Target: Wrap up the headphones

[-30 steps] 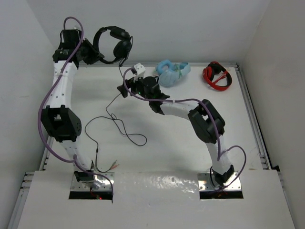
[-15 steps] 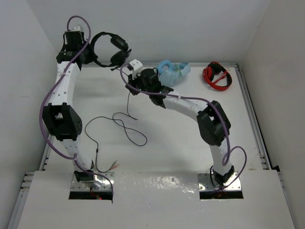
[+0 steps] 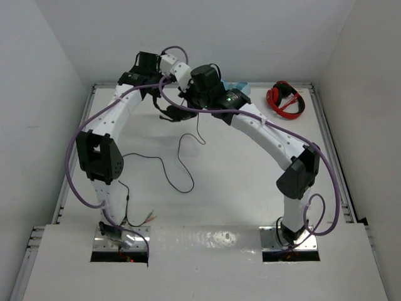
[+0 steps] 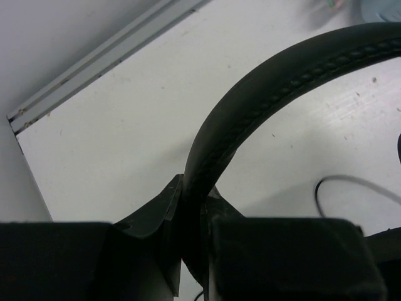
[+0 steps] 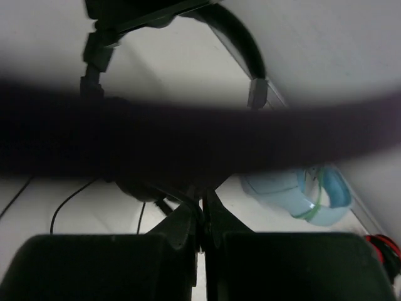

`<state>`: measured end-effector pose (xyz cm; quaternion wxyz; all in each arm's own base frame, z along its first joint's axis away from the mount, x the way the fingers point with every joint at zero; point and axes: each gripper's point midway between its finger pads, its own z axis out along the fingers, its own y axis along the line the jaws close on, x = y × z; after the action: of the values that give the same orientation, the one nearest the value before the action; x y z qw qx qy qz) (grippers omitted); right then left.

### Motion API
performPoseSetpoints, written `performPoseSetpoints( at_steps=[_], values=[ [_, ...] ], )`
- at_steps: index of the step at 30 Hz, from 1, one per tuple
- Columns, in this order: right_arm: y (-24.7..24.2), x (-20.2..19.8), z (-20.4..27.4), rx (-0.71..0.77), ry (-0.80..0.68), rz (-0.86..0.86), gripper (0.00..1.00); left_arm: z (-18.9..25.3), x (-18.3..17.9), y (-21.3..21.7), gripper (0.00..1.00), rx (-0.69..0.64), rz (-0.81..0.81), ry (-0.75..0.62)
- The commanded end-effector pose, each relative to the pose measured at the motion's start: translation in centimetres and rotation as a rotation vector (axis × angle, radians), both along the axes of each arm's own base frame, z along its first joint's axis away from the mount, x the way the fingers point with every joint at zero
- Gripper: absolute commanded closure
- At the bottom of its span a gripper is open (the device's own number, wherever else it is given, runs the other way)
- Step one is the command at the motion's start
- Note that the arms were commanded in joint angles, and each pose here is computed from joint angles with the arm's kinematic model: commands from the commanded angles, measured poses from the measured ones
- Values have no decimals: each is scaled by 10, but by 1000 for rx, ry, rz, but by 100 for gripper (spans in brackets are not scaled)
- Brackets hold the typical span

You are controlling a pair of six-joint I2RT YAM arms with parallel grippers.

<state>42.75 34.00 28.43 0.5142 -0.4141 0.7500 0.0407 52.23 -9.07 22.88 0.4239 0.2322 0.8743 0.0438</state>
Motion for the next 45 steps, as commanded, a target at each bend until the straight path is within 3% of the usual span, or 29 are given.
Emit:
performPoseSetpoints(
  at_steps=[1, 5, 6, 8, 10, 12, 19, 29, 33, 37, 42, 45],
  values=[
    [-30, 30, 57, -14, -187, -134, 100, 9, -9, 7, 100, 116, -58, -8],
    [-52, 37, 51, -73, -211, -220, 100, 19, -18, -11, 100, 56, -86, -6],
    [-71, 46, 52, -71, -216, -278, 95, 17, -23, -17, 100, 69, -114, 11],
    [-92, 58, 43, -8, -183, -374, 88, 14, -31, -27, 100, 70, -160, 34],
    [-121, 78, 39, 126, -158, -471, 92, 12, -38, -36, 100, 31, -196, 61],
    [-127, 83, 21, 174, -134, -460, 100, 12, -52, -56, 100, -38, -269, 105],
    [-115, 95, 36, 312, -198, -427, 100, 23, -98, -96, 100, -211, -395, 235],
    [-114, 97, 22, 392, -130, -420, 93, 29, -111, -113, 100, -314, -433, 266],
    [-108, 97, 51, 386, -188, -359, 100, 19, -92, -104, 100, -247, -313, 230],
    [-75, 72, 81, 339, -239, -159, 100, 0, -64, -83, 100, -181, -119, 202],
    [-15, 20, 87, 177, -382, -24, 100, 0, -45, -93, 100, -267, -44, 172],
    [8, 8, 77, 163, -367, 6, 100, 4, -41, -103, 100, -347, -21, 162]
  ],
)
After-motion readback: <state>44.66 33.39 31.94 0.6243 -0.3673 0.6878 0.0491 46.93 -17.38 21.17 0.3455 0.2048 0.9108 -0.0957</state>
